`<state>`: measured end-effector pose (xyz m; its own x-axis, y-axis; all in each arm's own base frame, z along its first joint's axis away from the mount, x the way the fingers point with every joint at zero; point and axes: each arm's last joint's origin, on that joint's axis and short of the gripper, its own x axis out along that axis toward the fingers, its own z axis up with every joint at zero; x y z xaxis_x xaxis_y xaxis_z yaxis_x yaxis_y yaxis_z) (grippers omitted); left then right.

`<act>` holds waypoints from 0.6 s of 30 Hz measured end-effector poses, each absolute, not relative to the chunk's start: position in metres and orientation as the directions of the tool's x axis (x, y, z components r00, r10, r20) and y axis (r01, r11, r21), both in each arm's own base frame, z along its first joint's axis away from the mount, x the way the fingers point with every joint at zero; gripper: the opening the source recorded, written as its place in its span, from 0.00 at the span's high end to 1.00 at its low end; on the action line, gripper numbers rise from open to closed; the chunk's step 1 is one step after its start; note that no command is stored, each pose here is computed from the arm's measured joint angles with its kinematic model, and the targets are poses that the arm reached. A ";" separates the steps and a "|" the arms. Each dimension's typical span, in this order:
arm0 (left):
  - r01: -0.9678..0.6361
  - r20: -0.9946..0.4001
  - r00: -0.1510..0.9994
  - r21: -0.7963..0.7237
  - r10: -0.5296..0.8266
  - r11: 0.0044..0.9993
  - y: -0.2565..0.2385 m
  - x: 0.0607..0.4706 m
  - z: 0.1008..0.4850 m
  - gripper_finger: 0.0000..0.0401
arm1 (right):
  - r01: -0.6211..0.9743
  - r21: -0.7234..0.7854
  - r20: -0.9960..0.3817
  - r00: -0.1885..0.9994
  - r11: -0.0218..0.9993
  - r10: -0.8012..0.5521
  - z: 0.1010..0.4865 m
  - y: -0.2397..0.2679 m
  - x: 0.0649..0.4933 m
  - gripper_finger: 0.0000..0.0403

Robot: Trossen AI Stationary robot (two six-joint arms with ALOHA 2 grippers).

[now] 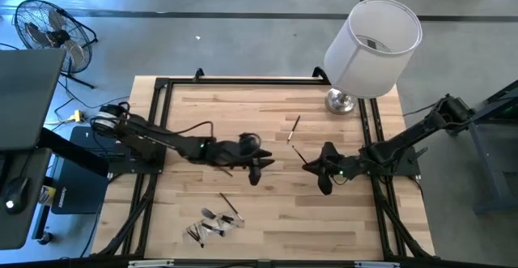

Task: Pick & Place Makeup Supplies
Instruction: Put the silver makeup brush into the transparent organizer

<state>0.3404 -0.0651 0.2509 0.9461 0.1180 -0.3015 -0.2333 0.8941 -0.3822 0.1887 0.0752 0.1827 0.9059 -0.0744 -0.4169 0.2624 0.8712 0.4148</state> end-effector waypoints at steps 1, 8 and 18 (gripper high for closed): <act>-0.232 -0.280 0.952 -0.385 0.126 0.893 -0.070 0.337 0.252 0.67 | 0.247 0.417 -0.390 0.918 0.875 -0.073 0.185 0.075 0.191 0.99; -0.277 -0.149 0.960 -0.412 0.236 0.868 -0.086 0.318 0.260 0.67 | 0.166 0.435 -0.238 0.969 0.885 -0.065 0.200 0.072 0.201 0.99; -0.217 -0.116 0.976 -0.450 0.185 0.866 -0.087 0.319 0.265 0.67 | 0.136 0.435 -0.236 0.971 0.890 -0.032 0.196 0.074 0.205 0.99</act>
